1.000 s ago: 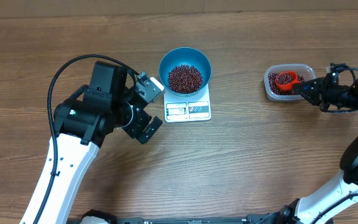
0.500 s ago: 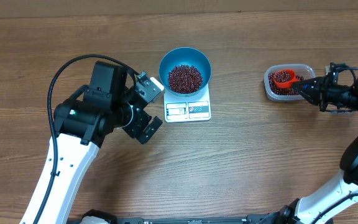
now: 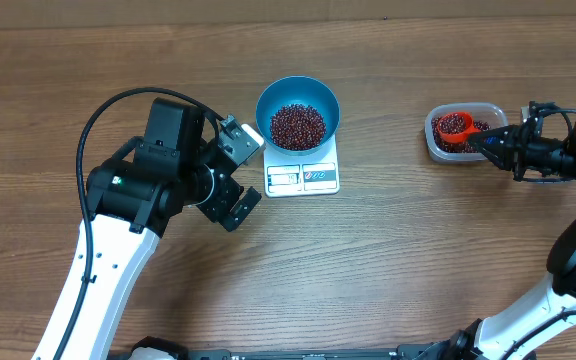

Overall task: Scoop item into bowl and weigh 150g on scale
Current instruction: 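Drag the red scoop through the beans and lift it filled, then carry the filled red scoop with the right gripper to the blue bowl, then tilt the red scoop to pour beans into the blue bowl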

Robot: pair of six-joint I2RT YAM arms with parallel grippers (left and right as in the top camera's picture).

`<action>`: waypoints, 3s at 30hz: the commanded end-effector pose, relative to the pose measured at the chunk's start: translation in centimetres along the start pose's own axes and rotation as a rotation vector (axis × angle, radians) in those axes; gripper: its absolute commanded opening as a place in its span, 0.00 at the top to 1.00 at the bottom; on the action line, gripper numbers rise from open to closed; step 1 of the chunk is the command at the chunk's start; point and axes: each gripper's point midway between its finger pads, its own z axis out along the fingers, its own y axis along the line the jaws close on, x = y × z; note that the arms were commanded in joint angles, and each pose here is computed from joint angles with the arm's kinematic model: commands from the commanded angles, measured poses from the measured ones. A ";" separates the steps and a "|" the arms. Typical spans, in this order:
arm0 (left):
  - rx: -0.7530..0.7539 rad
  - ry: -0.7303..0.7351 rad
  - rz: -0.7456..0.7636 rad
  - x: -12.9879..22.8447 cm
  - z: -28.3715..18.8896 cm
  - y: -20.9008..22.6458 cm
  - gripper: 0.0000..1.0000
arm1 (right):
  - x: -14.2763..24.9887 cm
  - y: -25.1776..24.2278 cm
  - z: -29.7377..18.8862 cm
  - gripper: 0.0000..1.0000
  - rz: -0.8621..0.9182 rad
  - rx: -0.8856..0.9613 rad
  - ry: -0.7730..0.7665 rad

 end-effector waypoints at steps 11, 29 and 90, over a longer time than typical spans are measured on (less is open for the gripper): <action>0.007 0.003 0.007 0.1 0.2 0.0 0.00 | 0.5 3.6 1.0 0.96 -0.073 -0.198 0.021; 0.007 0.003 0.007 0.1 0.2 0.0 0.00 | 7.3 10.0 10.6 0.96 -0.216 -0.320 0.318; 0.007 0.003 0.007 0.1 0.2 0.0 0.00 | 8.3 12.3 24.3 0.96 -1.417 0.419 0.102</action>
